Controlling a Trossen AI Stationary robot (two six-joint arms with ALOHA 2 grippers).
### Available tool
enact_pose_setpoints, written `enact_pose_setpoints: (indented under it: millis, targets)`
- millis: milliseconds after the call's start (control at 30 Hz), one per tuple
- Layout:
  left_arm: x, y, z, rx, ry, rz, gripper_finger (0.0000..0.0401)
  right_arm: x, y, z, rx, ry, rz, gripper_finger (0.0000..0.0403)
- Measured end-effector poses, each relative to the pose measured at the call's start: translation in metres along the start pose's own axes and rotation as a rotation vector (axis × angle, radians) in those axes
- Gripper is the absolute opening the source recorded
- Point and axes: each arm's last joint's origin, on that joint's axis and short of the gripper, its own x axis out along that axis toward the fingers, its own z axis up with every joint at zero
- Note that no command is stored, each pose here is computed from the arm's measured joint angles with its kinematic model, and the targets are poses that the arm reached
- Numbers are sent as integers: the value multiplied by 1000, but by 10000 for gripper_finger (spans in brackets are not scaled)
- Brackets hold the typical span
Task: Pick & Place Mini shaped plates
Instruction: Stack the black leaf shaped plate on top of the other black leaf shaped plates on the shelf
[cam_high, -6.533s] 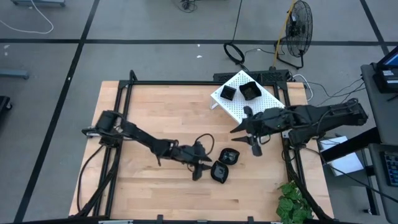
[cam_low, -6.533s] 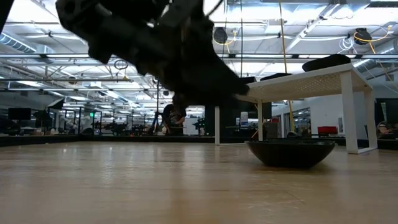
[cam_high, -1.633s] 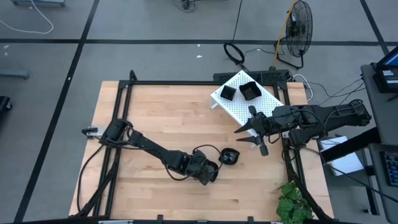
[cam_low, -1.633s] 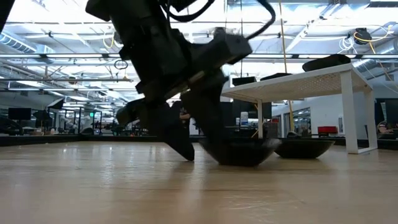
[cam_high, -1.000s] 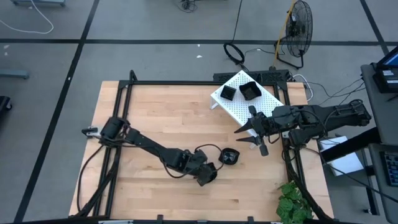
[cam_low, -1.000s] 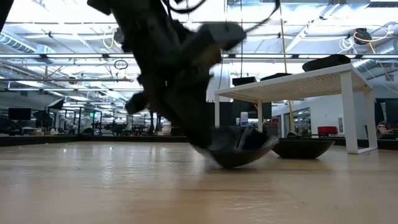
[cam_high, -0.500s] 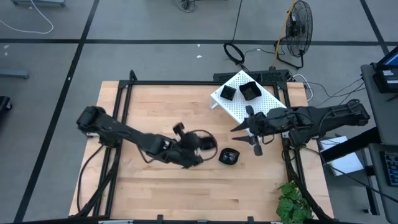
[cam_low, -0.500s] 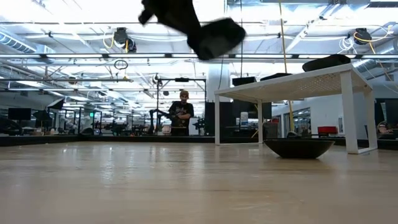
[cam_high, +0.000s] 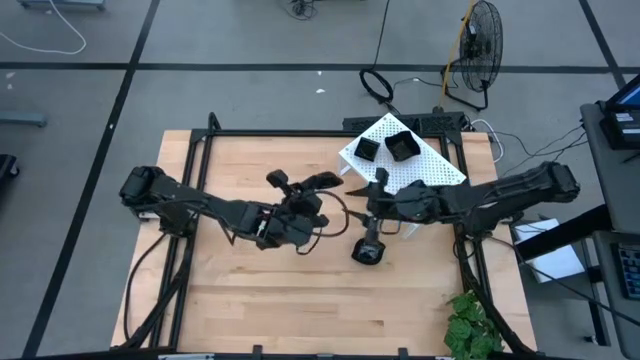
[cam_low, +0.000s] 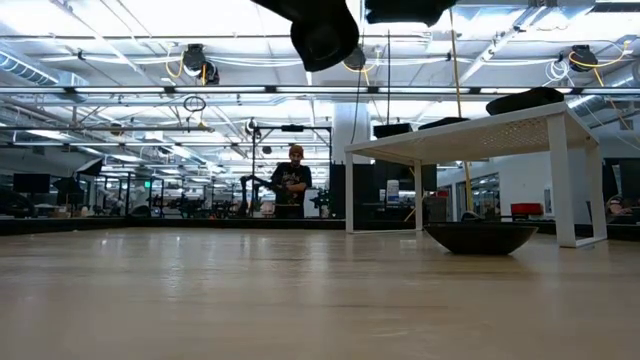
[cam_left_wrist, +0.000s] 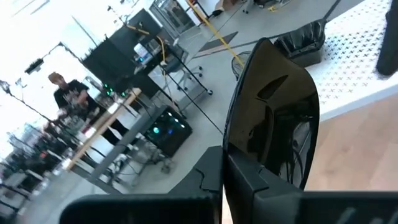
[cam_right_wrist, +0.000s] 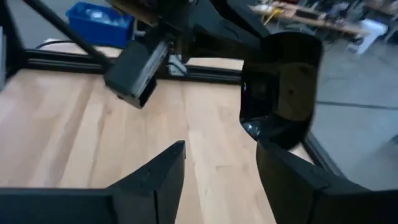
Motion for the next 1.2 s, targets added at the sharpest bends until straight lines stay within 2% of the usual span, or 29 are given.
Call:
enact_pose_setpoints:
  millis: [233, 633, 833, 1000, 1200]
  targets:
    - [1, 1, 4, 103, -14, 4, 7, 9, -3, -5, -43, -3, -209, 188]
    - [-1, 0, 5, 152, -26, -24, 5, 12, -11, -1, -78, -38, -224, 178]
    - [-4, -2, 11, 154, -63, -59, 4, 15, -16, -2, -81, -42, -116, 145]
    - [-6, -2, 12, 138, -71, -51, 7, 16, -17, -3, -93, -26, -118, 107]
    - [-5, -1, 12, 125, -69, -46, 13, 16, -18, -3, -120, -23, -126, 44]
